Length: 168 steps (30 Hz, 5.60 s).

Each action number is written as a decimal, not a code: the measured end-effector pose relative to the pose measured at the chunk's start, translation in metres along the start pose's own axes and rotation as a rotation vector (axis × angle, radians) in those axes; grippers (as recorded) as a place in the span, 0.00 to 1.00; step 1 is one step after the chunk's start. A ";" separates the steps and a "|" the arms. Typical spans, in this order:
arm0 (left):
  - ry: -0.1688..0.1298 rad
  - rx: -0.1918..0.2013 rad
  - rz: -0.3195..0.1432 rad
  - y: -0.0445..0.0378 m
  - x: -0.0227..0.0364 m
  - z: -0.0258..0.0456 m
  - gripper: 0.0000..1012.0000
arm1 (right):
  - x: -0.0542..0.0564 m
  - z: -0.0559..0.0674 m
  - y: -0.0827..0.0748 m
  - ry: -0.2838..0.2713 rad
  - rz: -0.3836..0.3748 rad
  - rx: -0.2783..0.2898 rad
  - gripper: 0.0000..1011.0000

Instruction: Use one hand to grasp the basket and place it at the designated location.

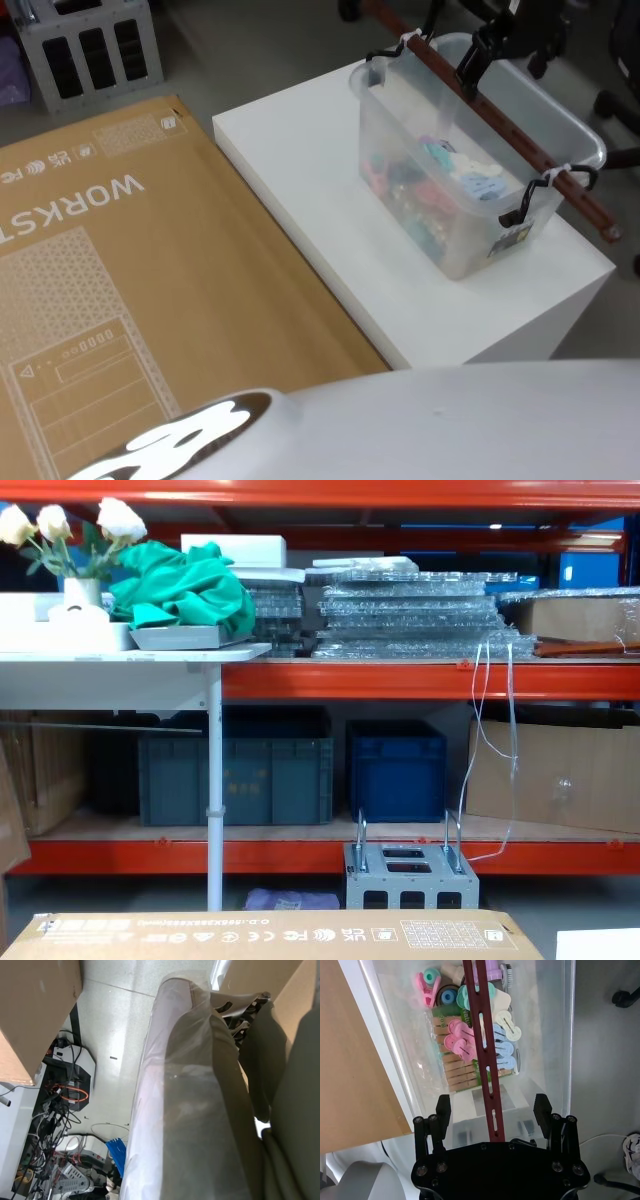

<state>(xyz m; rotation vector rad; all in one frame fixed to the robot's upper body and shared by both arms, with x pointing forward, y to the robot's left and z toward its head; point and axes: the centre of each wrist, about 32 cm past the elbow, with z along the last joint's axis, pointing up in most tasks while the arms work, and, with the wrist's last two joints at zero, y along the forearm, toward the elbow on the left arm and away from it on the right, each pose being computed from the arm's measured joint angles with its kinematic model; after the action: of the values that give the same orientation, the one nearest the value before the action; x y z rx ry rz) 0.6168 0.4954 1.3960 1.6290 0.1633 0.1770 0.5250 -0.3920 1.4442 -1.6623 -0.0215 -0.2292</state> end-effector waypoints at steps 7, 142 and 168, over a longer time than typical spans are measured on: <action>0.000 0.000 0.000 0.0000 0.0000 0.0000 0.00 | 0.003 0.001 0.003 -0.008 0.002 0.001 0.99; 0.000 0.000 0.000 0.0000 0.0000 0.0000 0.00 | 0.018 -0.004 0.067 -0.072 -0.003 -0.005 0.26; 0.000 0.000 0.000 0.0000 0.0000 0.0000 0.00 | 0.024 0.001 0.064 -0.078 -0.014 -0.017 0.24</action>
<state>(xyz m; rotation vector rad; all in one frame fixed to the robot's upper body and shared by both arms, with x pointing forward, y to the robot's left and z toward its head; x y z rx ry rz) 0.6169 0.4954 1.3960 1.6290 0.1633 0.1769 0.5577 -0.4012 1.3850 -1.6874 -0.0899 -0.1753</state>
